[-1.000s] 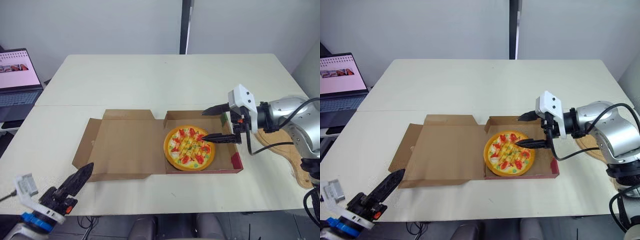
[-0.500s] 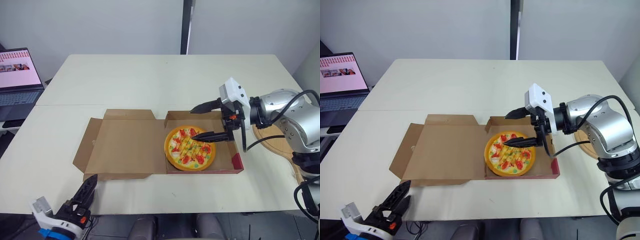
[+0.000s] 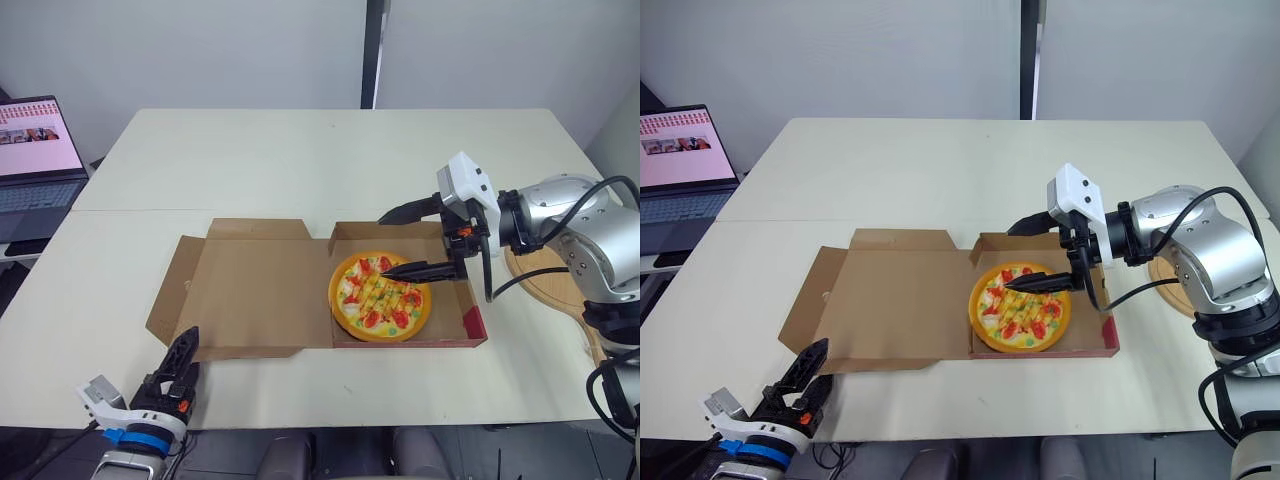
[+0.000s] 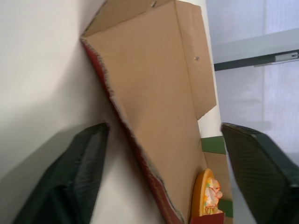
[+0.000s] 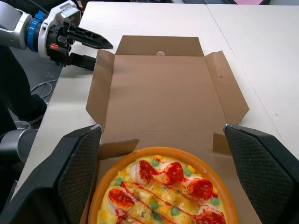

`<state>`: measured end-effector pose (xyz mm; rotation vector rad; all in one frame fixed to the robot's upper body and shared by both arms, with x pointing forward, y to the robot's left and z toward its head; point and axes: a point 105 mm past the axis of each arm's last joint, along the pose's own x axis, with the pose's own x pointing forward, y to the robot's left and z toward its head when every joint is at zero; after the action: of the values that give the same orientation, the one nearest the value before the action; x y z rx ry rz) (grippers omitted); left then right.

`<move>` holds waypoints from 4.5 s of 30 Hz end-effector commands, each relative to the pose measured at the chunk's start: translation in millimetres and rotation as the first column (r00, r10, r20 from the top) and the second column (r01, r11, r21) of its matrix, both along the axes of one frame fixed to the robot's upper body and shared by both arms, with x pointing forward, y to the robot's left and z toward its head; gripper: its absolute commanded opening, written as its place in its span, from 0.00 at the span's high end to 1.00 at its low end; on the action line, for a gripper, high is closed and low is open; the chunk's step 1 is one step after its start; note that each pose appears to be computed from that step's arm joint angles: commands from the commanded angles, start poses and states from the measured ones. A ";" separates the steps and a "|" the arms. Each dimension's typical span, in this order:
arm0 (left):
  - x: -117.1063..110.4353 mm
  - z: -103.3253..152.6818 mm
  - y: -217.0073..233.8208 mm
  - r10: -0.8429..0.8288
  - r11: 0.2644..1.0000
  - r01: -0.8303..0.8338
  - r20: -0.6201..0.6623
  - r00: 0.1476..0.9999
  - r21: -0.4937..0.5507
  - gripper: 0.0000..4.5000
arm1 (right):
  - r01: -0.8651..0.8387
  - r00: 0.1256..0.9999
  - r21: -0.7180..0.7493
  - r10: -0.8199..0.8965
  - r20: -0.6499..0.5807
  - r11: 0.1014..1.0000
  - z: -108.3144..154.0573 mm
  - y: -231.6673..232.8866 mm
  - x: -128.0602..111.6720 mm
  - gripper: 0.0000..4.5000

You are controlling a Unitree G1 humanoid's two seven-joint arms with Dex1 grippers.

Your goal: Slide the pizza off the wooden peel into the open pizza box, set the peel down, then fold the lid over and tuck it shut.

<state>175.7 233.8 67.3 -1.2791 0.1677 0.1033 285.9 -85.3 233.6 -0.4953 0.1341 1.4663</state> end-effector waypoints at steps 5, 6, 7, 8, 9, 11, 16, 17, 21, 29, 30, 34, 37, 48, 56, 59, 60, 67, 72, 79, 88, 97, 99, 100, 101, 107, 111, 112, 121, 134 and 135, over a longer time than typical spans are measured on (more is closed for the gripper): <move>0.0 -12.6 -10.3 -0.052 0.997 0.049 -0.054 0.997 -0.053 0.69 | -0.017 0.999 -0.001 0.017 0.043 1.000 10.8 1.1 -2.5 0.00; 0.8 -13.2 -11.1 -0.055 0.997 0.052 -0.056 0.997 -0.056 0.76 | -0.017 0.999 -0.001 0.017 0.043 1.000 11.0 1.2 -2.4 0.00; 1.5 -13.2 -11.6 -0.055 0.997 0.052 -0.057 0.997 -0.057 0.83 | -0.017 0.999 0.000 0.017 0.044 1.000 11.1 1.2 -2.3 0.00; 2.5 -12.6 -12.2 -0.056 0.997 0.053 -0.055 0.997 -0.056 0.90 | -0.017 0.999 0.000 0.017 0.044 1.000 11.2 1.3 -2.2 0.00; 3.4 -11.6 -12.8 -0.056 0.997 0.053 -0.053 0.997 -0.056 0.97 | -0.017 0.999 0.001 0.017 0.044 1.000 11.2 1.3 -2.3 0.00; 4.6 -8.8 -14.0 -0.056 0.997 0.053 -0.048 0.997 -0.057 0.99 | -0.016 0.999 0.001 0.016 0.043 1.000 11.2 1.1 -2.4 0.00; 6.3 -0.8 -16.2 -0.060 0.998 0.059 -0.031 0.998 -0.038 0.99 | -0.012 0.999 0.002 0.012 0.044 1.000 10.9 0.7 -1.7 0.00; 7.0 0.9 -15.5 -0.060 0.998 0.060 -0.028 0.998 -0.026 0.99 | -0.011 0.999 0.002 0.011 0.045 1.000 10.8 0.6 -1.4 0.00; 13.9 15.0 -13.1 -0.075 0.997 0.074 0.010 0.997 0.031 0.99 | 0.005 0.998 0.002 -0.005 0.058 1.000 9.9 -0.7 1.1 0.00; 36.3 57.0 -3.6 -0.137 0.971 0.108 0.124 0.983 0.214 0.99 | 0.196 0.969 0.034 -0.199 0.147 0.980 6.1 -15.8 20.0 0.00; 40.0 63.3 -2.2 -0.147 0.965 0.111 0.142 0.979 0.238 0.99 | 0.236 0.960 0.029 -0.237 0.147 0.971 2.8 -20.1 23.1 0.00; 50.1 80.1 0.6 -0.193 0.941 0.130 0.181 0.964 0.311 1.00 | 0.404 0.904 0.026 -0.404 0.141 0.914 -5.1 -43.2 37.0 0.04; 54.6 87.4 1.6 -0.244 0.914 0.160 0.189 0.951 0.373 1.00 | 0.534 0.825 0.014 -0.524 0.212 0.845 -6.8 -67.5 50.1 0.22; 72.3 91.9 8.5 -0.316 0.879 0.206 0.201 0.927 0.431 1.00 | 0.756 0.614 -0.102 -0.647 0.451 0.647 -36.2 -109.9 109.5 0.99; 83.8 95.0 10.5 -0.367 0.848 0.235 0.206 0.907 0.476 1.00 | 0.760 0.634 -0.233 -0.612 0.473 0.607 -62.9 -128.7 134.0 0.99; 92.2 100.7 10.4 -0.413 0.816 0.256 0.213 0.886 0.518 1.00 | 0.727 0.680 -0.302 -0.588 0.439 0.616 -73.5 -134.9 131.4 0.99; 95.1 102.7 10.7 -0.423 0.809 0.259 0.216 0.880 0.528 1.00 | 0.713 0.697 -0.320 -0.578 0.425 0.624 -76.1 -135.4 129.5 0.99; 116.8 117.6 4.9 -0.549 0.715 0.319 0.216 0.808 0.622 1.00 | 0.561 0.827 -0.415 -0.464 0.317 0.716 -86.8 -124.2 102.9 0.99; 136.9 130.5 -0.1 -0.638 0.627 0.351 0.200 0.743 0.695 1.00 | 0.461 0.886 -0.453 -0.367 0.284 0.763 -85.7 -113.1 77.7 0.99; 166.2 148.6 -18.2 -0.742 0.523 0.373 0.195 0.641 0.766 1.00 | 0.364 0.930 -0.463 -0.293 0.220 0.808 -83.0 -100.1 42.4 0.99; 189.7 160.3 -44.4 -0.830 0.420 0.372 0.183 0.527 0.828 1.00 | 0.328 0.943 -0.411 -0.319 0.092 0.850 -86.8 -88.9 -3.6 0.99; 209.8 171.7 -59.8 -0.882 0.312 0.323 0.146 0.449 0.893 1.00 | 0.315 0.938 -0.322 -0.344 -0.035 0.893 -92.6 -65.1 -37.2 0.99; 213.3 173.7 -61.4 -0.886 0.295 0.305 0.140 0.442 0.906 1.00 | 0.321 0.934 -0.308 -0.353 -0.051 0.896 -94.0 -61.3 -40.8 0.99; 214.6 174.6 -62.0 -0.887 0.290 0.297 0.139 0.440 0.910 1.00 | 0.324 0.933 -0.303 -0.356 -0.057 0.896 -94.6 -59.9 -42.3 0.99; 215.5 175.5 -63.2 -0.890 0.278 0.286 0.134 0.435 0.917 1.00 | 0.328 0.930 -0.295 -0.361 -0.063 0.897 -95.2 -58.4 -43.8 0.99; 214.9 178.1 -66.9 -0.902 0.246 0.256 0.124 0.413 0.935 1.00 | 0.379 0.911 -0.277 -0.409 -0.059 0.883 -96.9 -60.4 -42.3 0.99; 213.8 178.2 -65.1 -0.904 0.222 0.232 0.111 0.412 0.947 1.00 | 0.443 0.886 -0.241 -0.462 -0.029 0.864 -87.5 -73.6 -32.7 0.99; 213.6 178.8 -64.7 -0.904 0.222 0.226 0.113 0.413 0.948 1.00 | 0.484 0.869 -0.218 -0.495 0.006 0.847 -81.9 -81.1 -25.3 0.96; 210.6 185.7 -65.6 -0.898 0.200 0.152 0.119 0.423 0.968 1.00 | 0.724 0.657 0.208 -0.749 0.080 0.657 -23.0 -105.5 36.3 0.33; 206.9 188.0 -66.4 -0.895 0.198 0.135 0.124 0.428 0.971 1.00 | 0.755 0.610 0.383 -0.784 -0.111 0.533 3.1 -66.7 77.3 0.21; 206.9 187.9 -66.4 -0.895 0.198 0.134 0.124 0.428 0.971 1.00 | 0.753 0.612 0.385 -0.783 -0.112 0.533 3.2 -65.6 77.5 0.25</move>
<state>387.0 167.2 240.1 -0.0042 -0.0344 -0.9428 365.3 -154.8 217.7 -0.0897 0.0513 0.5370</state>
